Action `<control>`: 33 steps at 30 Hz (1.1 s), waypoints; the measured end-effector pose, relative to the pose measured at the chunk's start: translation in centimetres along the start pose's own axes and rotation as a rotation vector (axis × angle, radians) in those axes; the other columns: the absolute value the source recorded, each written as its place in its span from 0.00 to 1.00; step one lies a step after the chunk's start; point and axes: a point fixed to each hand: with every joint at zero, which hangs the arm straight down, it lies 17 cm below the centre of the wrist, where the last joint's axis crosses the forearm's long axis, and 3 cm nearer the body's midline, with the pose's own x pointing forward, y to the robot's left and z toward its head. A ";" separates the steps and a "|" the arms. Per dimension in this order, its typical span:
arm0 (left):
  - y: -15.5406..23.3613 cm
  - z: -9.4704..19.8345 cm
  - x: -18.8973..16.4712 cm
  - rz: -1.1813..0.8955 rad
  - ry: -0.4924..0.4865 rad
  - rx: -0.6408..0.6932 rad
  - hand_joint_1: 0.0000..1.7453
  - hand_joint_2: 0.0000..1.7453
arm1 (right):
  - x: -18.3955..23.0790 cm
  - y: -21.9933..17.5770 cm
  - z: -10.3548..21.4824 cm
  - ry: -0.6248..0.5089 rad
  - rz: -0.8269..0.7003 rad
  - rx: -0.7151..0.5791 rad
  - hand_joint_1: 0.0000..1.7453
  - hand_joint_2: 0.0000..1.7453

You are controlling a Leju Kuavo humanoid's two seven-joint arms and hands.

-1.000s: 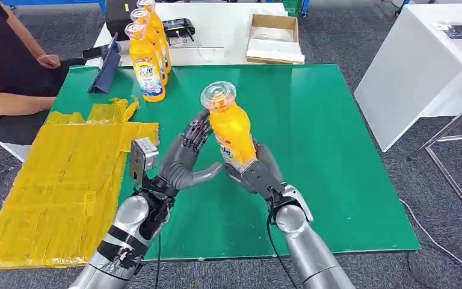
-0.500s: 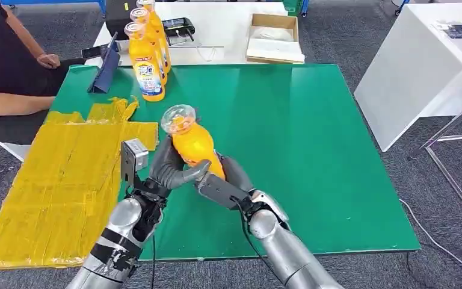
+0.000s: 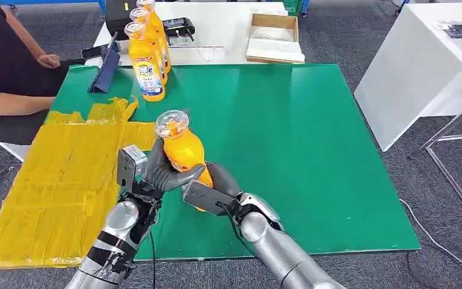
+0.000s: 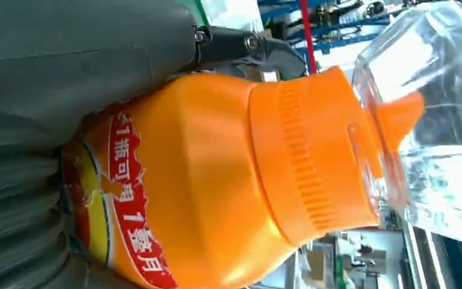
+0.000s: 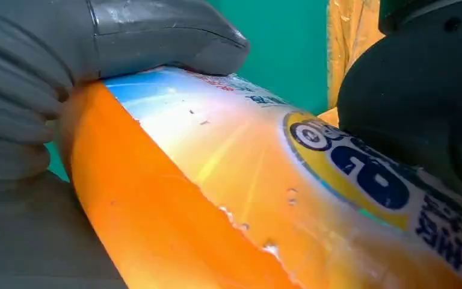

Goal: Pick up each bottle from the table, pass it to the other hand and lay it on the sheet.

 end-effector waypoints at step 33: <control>-0.2 -0.8 2.2 -0.227 -0.099 0.001 1.00 1.00 | 0.9 -4.6 1.1 -0.055 0.080 -0.165 0.00 1.00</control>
